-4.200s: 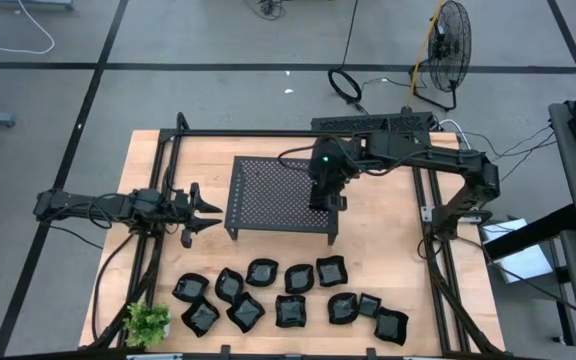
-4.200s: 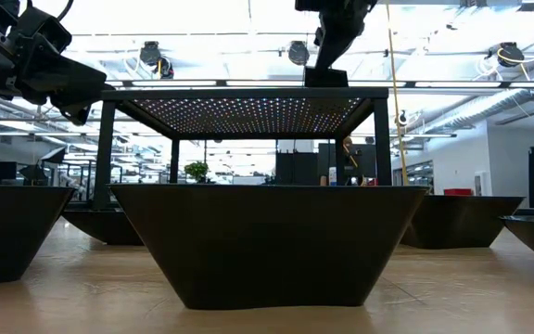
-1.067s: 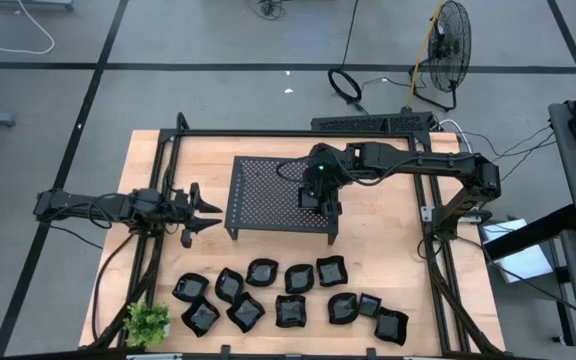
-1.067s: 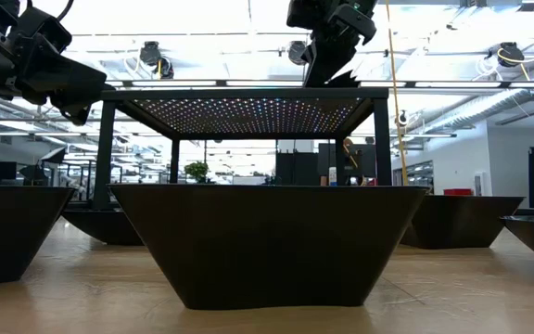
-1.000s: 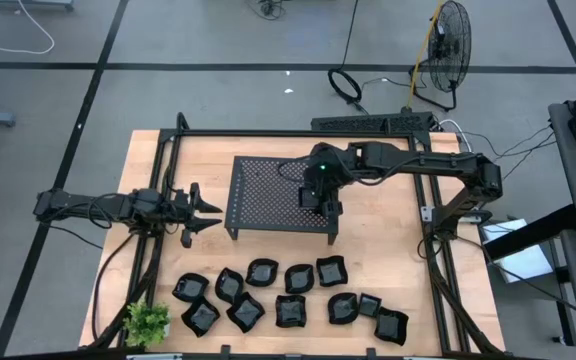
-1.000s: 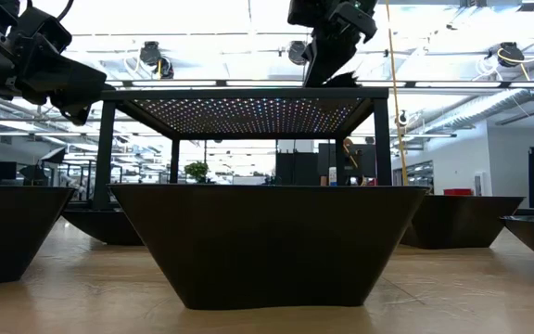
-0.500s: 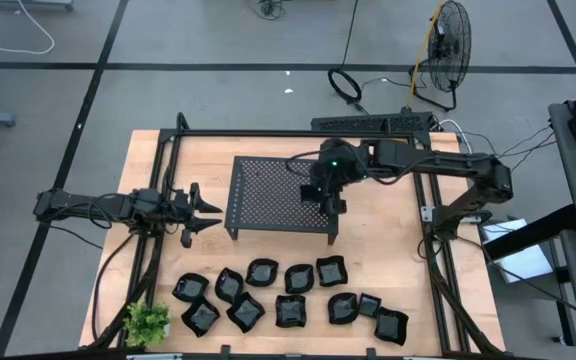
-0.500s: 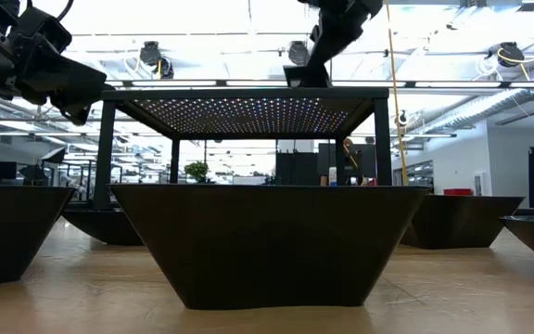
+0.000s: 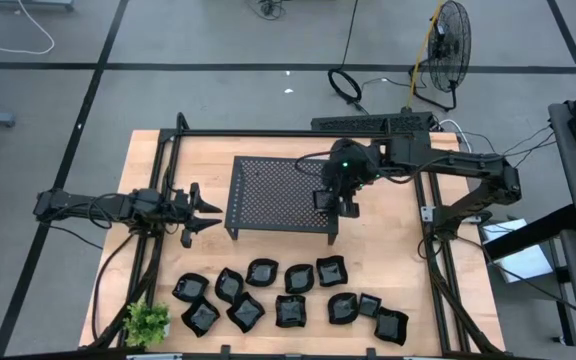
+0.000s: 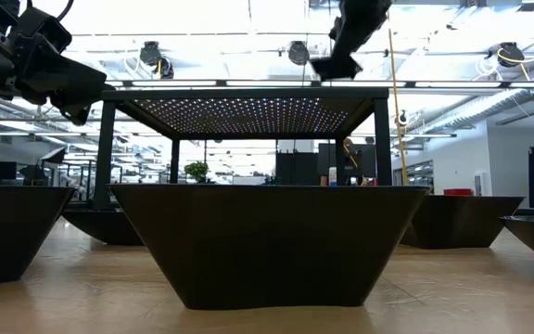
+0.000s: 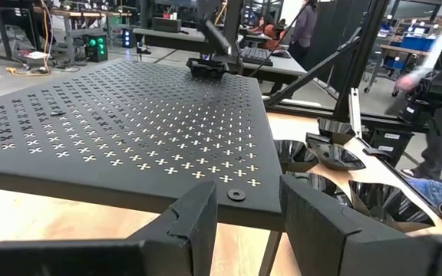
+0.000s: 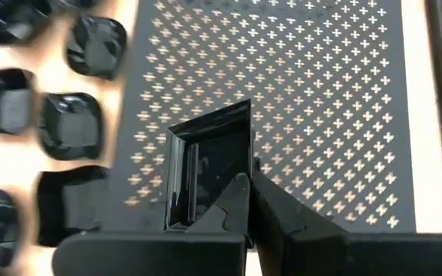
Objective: Pick & Place Mini shaped plates
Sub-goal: Adjust the square plate
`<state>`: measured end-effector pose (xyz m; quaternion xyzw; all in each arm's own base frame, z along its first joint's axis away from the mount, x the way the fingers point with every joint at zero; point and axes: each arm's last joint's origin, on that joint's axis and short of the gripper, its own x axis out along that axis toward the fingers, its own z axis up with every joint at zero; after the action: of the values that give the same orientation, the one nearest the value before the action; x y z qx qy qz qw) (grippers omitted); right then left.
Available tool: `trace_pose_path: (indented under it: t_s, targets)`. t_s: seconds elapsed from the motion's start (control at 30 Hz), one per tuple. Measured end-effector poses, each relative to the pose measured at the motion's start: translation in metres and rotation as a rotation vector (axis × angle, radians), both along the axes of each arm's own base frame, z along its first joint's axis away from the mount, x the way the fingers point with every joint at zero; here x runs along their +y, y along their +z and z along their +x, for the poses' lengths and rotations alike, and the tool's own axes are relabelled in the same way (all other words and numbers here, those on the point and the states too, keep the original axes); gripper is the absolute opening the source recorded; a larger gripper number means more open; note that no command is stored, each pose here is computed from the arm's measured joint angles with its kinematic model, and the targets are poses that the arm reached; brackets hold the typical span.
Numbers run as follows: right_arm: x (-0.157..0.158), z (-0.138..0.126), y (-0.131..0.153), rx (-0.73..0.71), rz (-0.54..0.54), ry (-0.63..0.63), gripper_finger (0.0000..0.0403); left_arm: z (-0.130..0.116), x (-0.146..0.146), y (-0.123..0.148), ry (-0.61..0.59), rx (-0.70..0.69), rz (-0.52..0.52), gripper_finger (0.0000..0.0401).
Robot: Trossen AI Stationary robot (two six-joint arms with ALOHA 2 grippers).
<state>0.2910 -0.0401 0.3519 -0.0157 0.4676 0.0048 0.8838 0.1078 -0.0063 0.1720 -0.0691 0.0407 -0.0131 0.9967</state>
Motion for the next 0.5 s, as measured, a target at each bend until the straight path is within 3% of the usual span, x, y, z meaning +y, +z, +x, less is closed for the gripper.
trace_pose_path:
  t_s: [0.27,0.5]
  targets:
    - [0.002,-0.007,0.002,0.025,0.015,-0.003,0.0,0.0,0.0,0.0,0.0,0.0,0.0,0.0145]
    - [0.001,-0.006,-0.018,0.074,0.02,-0.004,0.0,0.0,0.0,0.0,0.0,0.0,0.0,0.0145]
